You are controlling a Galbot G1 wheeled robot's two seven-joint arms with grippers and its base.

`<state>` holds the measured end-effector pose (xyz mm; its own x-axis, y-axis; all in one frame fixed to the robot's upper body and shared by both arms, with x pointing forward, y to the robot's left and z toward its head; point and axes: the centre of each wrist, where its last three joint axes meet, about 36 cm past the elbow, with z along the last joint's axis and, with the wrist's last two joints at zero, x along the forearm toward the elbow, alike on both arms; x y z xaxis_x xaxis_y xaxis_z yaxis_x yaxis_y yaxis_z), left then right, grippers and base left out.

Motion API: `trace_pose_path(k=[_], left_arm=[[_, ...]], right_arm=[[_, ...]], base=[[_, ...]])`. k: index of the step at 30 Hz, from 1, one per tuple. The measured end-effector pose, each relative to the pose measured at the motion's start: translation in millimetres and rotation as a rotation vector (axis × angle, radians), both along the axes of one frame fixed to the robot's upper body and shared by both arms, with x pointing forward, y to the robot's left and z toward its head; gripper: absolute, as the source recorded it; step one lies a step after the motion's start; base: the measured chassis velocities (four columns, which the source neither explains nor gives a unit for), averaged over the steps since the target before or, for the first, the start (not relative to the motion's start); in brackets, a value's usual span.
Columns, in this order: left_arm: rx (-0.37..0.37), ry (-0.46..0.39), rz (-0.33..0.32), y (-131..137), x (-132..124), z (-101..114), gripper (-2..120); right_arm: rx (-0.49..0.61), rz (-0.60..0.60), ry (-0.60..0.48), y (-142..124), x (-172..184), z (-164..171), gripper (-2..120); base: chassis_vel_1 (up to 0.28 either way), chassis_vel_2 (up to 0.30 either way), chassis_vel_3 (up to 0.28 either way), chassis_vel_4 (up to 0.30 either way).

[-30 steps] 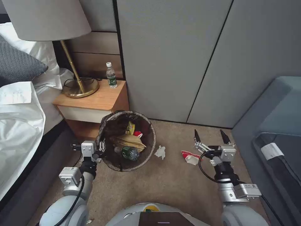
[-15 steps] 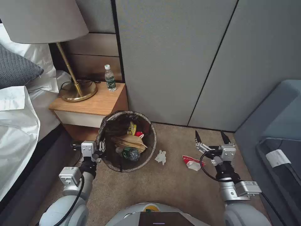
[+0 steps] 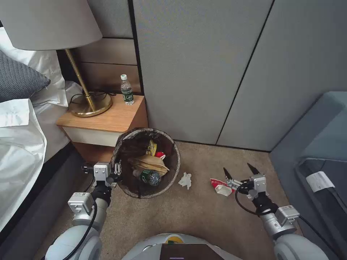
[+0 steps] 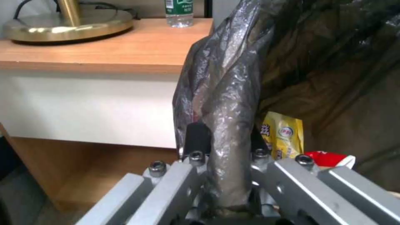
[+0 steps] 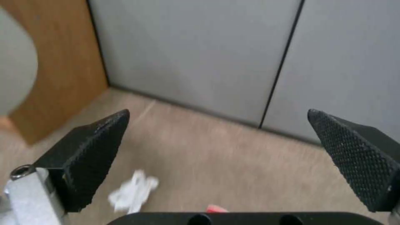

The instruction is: Pick up the trash bin, then pick up the garbage from the floor and place it into the trash bin.

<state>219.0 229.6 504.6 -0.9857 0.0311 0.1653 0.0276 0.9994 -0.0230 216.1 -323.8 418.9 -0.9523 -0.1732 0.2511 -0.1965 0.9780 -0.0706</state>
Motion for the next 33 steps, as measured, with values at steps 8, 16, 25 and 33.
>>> trace_pose_path(k=[8,16,25,33], left_arm=[[0.0,0.006,0.001,0,-1,0,3],[0.0,0.017,0.004,0,-3,-1,3],[0.004,0.033,0.007,1,-6,-3,3],[0.007,0.041,0.011,1,-8,-4,3]], right_arm=[[0.005,0.042,0.129,-15,15,-26,100],[-0.025,0.083,0.191,-27,36,-49,100],[-0.051,0.117,0.219,-32,72,-67,100],[-0.076,0.125,0.285,-47,98,-90,100]], base=[[0.0,0.0,0.0,0.0],[0.0,0.0,0.0,0.0],[0.0,0.0,0.0,0.0],[0.0,0.0,0.0,0.0]])
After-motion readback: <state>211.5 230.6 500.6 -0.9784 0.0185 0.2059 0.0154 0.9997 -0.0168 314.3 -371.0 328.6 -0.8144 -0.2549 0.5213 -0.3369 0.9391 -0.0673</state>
